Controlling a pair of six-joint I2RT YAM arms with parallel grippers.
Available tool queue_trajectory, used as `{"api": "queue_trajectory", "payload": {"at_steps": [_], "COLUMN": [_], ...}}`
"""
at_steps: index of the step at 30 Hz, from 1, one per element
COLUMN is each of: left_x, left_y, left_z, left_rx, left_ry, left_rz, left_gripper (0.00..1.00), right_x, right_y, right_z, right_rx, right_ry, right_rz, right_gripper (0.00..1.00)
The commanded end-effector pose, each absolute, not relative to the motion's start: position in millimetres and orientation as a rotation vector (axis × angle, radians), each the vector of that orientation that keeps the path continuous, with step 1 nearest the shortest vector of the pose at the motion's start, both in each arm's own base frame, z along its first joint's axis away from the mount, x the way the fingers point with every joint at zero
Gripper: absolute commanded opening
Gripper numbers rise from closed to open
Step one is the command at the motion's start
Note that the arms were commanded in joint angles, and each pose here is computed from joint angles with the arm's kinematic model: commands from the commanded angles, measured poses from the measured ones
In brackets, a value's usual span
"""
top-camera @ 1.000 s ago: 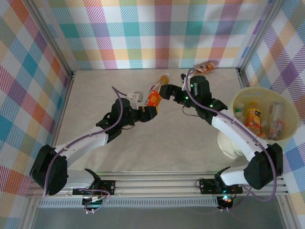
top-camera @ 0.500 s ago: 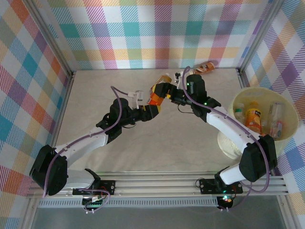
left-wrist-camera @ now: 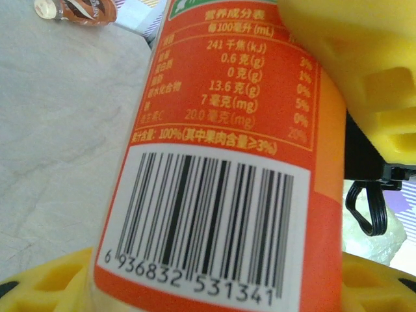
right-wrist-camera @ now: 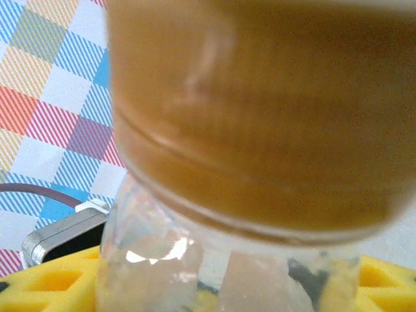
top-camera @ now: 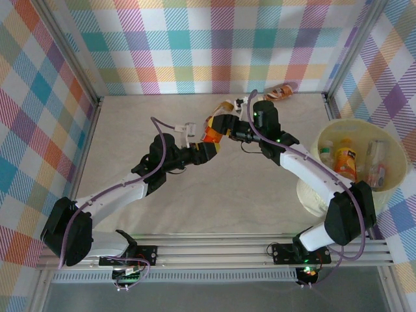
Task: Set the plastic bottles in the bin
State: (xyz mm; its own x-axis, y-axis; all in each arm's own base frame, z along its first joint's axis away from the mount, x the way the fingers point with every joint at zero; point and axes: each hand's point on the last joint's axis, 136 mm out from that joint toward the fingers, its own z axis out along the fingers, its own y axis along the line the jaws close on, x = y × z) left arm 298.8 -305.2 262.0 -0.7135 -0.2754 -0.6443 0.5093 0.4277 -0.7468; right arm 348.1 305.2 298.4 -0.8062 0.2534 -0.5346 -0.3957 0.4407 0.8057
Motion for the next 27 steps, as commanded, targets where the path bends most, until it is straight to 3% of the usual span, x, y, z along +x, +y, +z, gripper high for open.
{"api": "queue_trajectory", "payload": {"at_steps": [1,7,9,12,15,27], "left_x": [296.7,298.5,300.0,302.2,302.6,303.5], "left_y": [-312.1,-312.5,-312.5,-312.1,-312.7,-315.7], "left_z": [272.5,270.6,269.6,266.8,268.8,274.9], "left_rx": [0.227,0.221,0.209,0.199,0.207,0.251], "left_ry": [1.902,1.913,1.932,1.955,1.943,1.924], "left_rz": [-1.392,-1.388,-1.381,-1.362,-1.361,-1.350], "left_gripper": [0.46,0.50,0.61,0.85,0.96,1.00], "right_x": [349.8,354.8,357.2,358.5,358.2,355.8], "right_y": [306.1,297.3,292.1,283.3,274.3,195.4], "right_z": [310.3,310.8,308.9,308.2,308.9,333.2], "right_rx": [-0.159,-0.115,-0.094,-0.070,-0.062,-0.020], "right_ry": [2.052,2.048,2.053,2.053,2.051,2.000], "right_rz": [1.376,1.307,1.264,1.201,1.141,0.681], "right_gripper": [0.57,0.48,0.47,0.45,0.44,0.42]}}
